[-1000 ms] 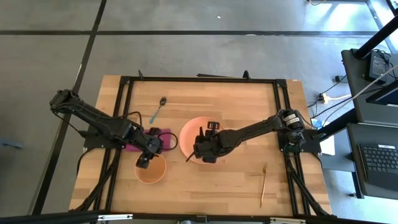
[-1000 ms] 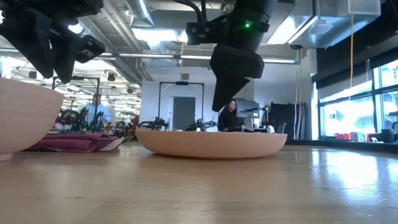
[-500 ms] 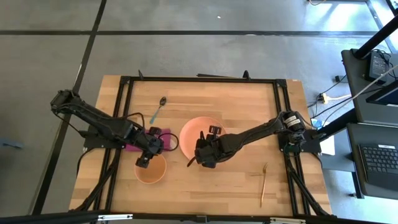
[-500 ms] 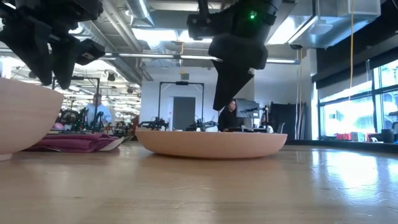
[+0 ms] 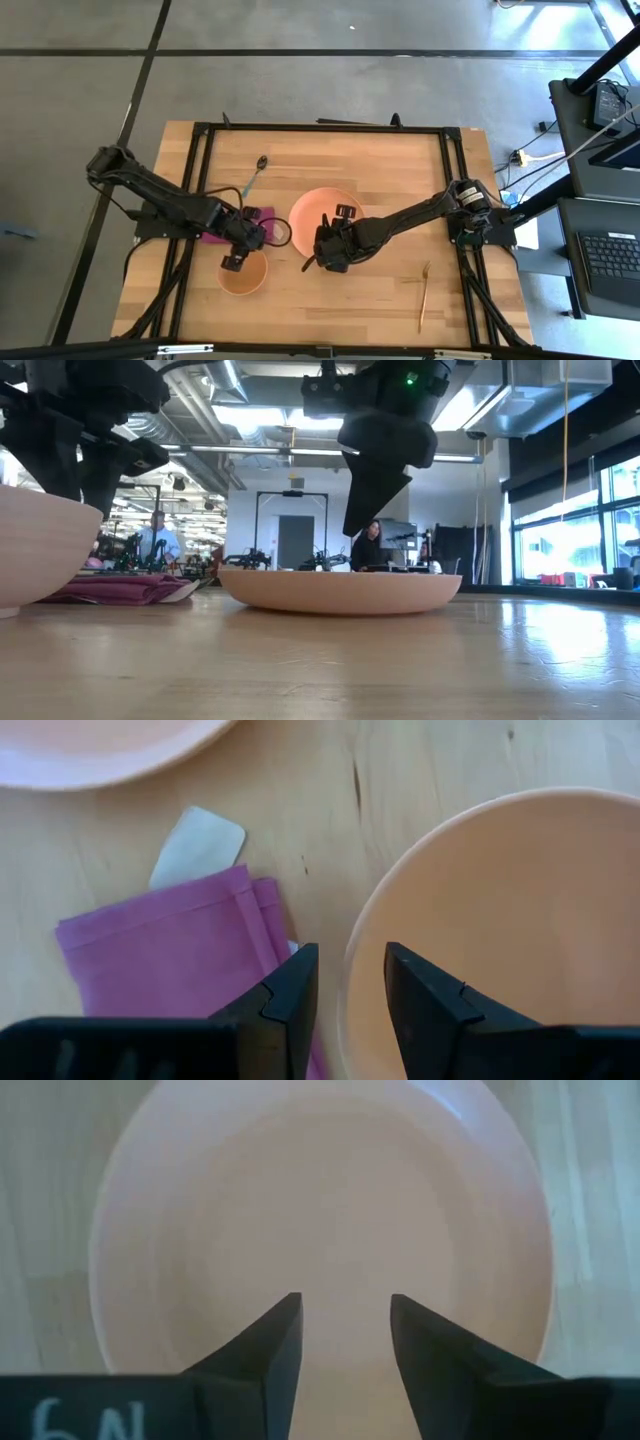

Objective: Set table place
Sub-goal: Put the orange bowl on top of the orange plate, then move the gold fork to the right of the orange plate

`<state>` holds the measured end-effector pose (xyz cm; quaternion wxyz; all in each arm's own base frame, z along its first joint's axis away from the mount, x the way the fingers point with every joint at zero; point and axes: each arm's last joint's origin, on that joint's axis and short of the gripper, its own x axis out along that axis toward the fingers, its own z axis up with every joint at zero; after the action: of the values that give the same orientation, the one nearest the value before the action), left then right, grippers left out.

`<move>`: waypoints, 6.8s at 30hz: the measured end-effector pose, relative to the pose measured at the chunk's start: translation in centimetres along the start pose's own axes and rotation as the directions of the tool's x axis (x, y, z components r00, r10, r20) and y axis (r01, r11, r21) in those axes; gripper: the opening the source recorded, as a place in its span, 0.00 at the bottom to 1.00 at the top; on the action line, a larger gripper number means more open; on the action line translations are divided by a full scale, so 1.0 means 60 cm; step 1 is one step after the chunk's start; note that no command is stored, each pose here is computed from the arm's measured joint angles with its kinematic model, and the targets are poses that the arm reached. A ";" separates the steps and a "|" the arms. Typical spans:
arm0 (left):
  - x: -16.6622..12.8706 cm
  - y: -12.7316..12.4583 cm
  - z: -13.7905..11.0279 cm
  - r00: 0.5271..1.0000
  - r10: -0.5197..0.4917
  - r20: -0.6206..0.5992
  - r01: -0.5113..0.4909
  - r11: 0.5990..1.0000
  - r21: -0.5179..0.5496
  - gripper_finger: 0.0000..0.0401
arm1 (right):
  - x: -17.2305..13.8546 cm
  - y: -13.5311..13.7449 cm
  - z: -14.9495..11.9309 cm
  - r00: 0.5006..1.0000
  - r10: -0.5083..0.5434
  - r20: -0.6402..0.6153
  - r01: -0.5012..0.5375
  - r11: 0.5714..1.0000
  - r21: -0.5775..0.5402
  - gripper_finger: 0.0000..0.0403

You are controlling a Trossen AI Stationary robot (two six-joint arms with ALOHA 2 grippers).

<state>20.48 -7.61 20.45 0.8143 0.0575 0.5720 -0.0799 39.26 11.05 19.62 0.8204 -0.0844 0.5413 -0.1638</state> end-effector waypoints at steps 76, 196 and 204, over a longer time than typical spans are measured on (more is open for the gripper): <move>-0.027 0.237 0.195 0.940 0.219 0.261 -0.007 0.779 -0.627 0.00 | -0.336 0.009 -0.212 0.852 -0.326 0.410 0.183 0.919 0.349 0.38; -0.131 0.230 0.294 0.943 0.328 0.051 -0.286 0.880 -0.379 0.31 | -0.138 0.126 -0.406 0.908 0.259 -0.329 0.197 0.430 0.881 0.38; -0.131 0.229 0.291 0.945 0.324 0.034 -0.288 0.881 -0.376 0.31 | -0.121 0.128 -0.416 0.900 0.305 -0.312 0.168 0.417 0.893 0.38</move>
<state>36.69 3.15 33.79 0.8395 -0.0091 0.5207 0.1550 15.13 21.78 13.49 0.5999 0.4319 0.5355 -0.4086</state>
